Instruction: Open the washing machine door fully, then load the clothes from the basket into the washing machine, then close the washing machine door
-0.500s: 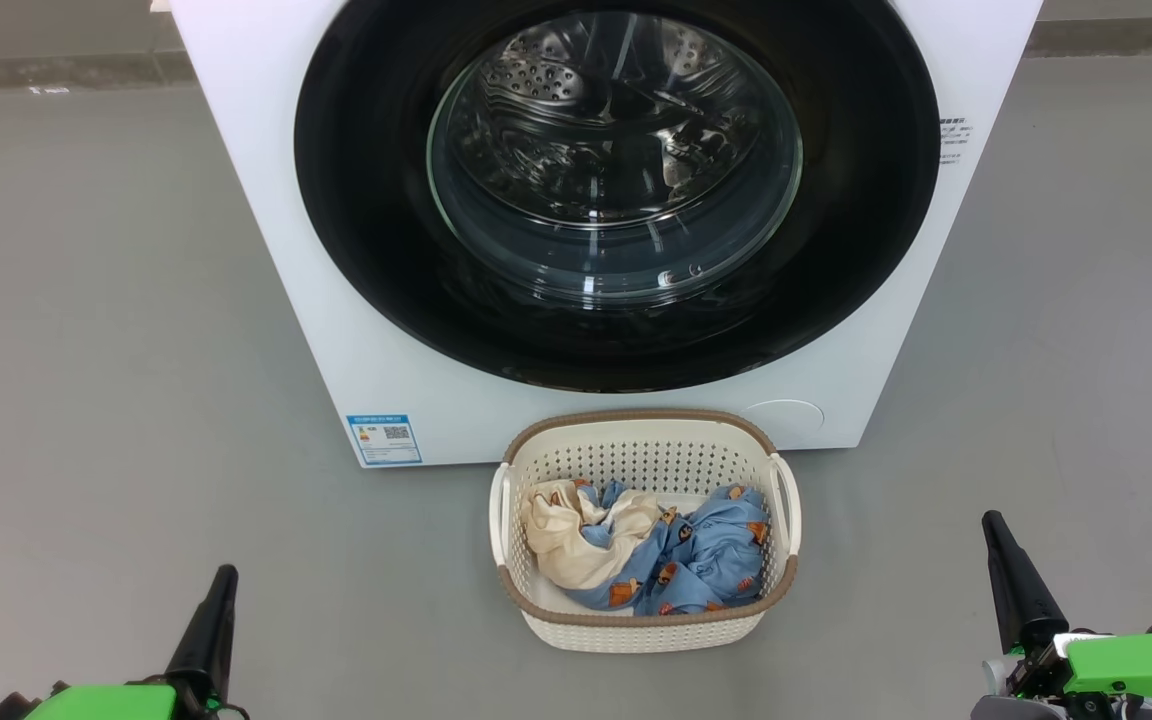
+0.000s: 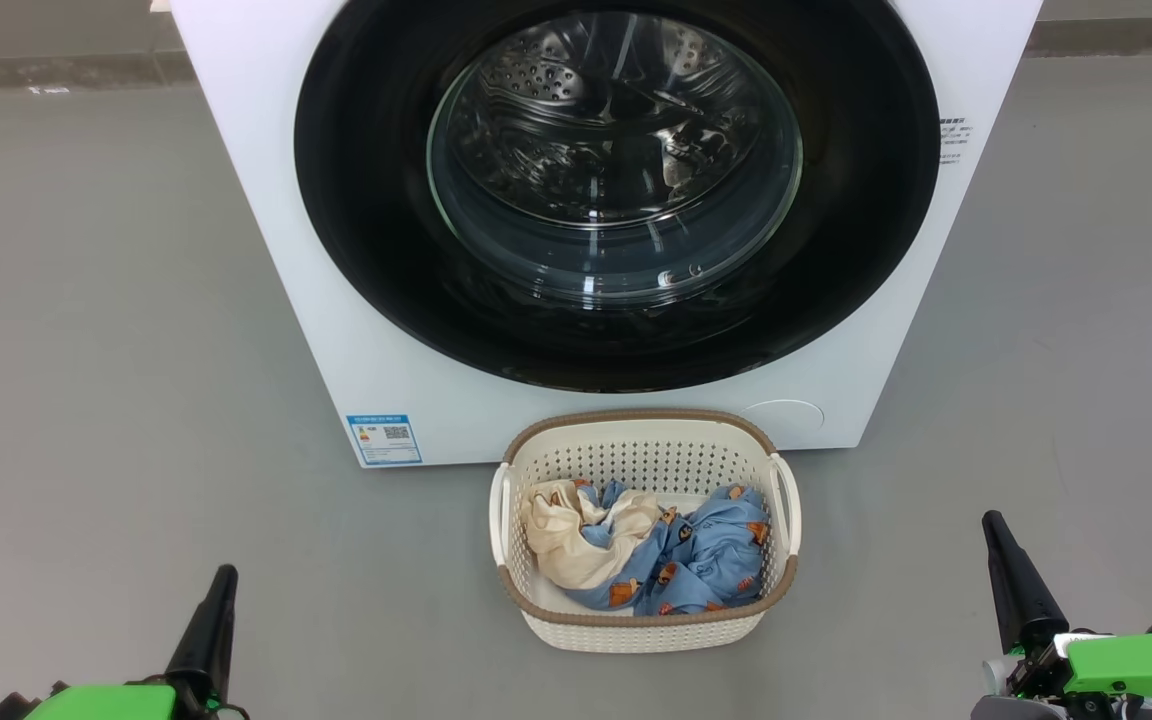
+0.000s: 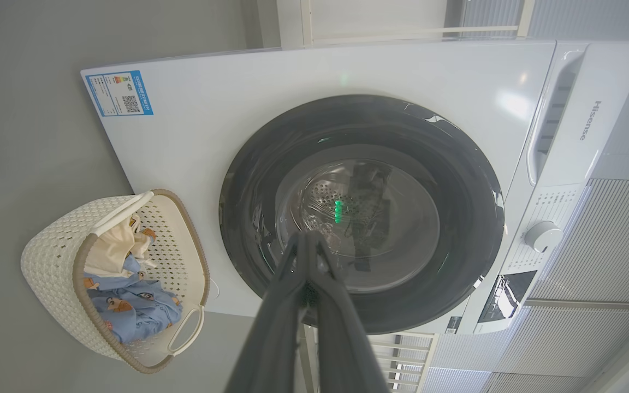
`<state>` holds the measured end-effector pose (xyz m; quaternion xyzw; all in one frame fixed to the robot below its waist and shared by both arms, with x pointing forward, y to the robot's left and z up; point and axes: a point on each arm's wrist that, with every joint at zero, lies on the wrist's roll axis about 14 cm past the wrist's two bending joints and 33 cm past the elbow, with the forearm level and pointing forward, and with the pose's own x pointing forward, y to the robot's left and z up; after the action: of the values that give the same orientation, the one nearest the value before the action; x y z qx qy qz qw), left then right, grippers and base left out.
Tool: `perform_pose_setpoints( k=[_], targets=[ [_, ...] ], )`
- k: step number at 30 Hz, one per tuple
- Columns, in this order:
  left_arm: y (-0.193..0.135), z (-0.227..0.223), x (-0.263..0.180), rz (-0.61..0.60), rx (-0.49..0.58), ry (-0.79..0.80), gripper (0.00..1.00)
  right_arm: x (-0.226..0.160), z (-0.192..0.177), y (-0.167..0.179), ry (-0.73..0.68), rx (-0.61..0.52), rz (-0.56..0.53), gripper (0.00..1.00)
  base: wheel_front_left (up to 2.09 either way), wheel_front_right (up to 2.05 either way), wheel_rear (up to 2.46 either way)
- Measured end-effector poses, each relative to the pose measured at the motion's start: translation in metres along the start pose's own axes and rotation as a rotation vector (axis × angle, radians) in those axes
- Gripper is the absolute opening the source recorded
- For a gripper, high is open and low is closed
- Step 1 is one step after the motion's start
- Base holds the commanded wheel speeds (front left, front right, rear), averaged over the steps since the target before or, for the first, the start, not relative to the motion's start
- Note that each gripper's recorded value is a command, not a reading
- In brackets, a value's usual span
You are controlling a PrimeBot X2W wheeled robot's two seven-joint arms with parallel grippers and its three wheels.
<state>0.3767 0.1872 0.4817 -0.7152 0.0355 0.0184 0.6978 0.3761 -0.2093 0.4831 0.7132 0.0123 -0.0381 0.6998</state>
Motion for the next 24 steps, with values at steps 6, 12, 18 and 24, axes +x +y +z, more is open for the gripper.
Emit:
perform_pose_setpoints(
  k=[6, 12, 18, 24],
  targets=[
    [0.0, -0.0001, 0.0, 0.0, -0.001, 0.0, 0.0, 0.0, 0.0001, 0.0001, 0.0, 0.0, 0.0, 0.0, 0.0, 0.0, 0.0],
    [0.0, -0.0003, 0.0, 0.0, -0.001, 0.0, 0.0, 0.0, 0.0, 0.0, 0.0, 0.0, 0.0, 0.0, 0.0, 0.0, 0.0],
    [0.0, -0.0002, 0.0, 0.0, -0.002, 0.0, 0.0, 0.0, 0.0, 0.0, 0.0, 0.0, 0.0, 0.0, 0.0, 0.0, 0.0],
    [0.0, -0.0001, 0.0, 0.0, -0.002, 0.0, 0.0, 0.0, 0.0, 0.0001, 0.0, 0.0, 0.0, 0.0, 0.0, 0.0, 0.0]
  ],
)
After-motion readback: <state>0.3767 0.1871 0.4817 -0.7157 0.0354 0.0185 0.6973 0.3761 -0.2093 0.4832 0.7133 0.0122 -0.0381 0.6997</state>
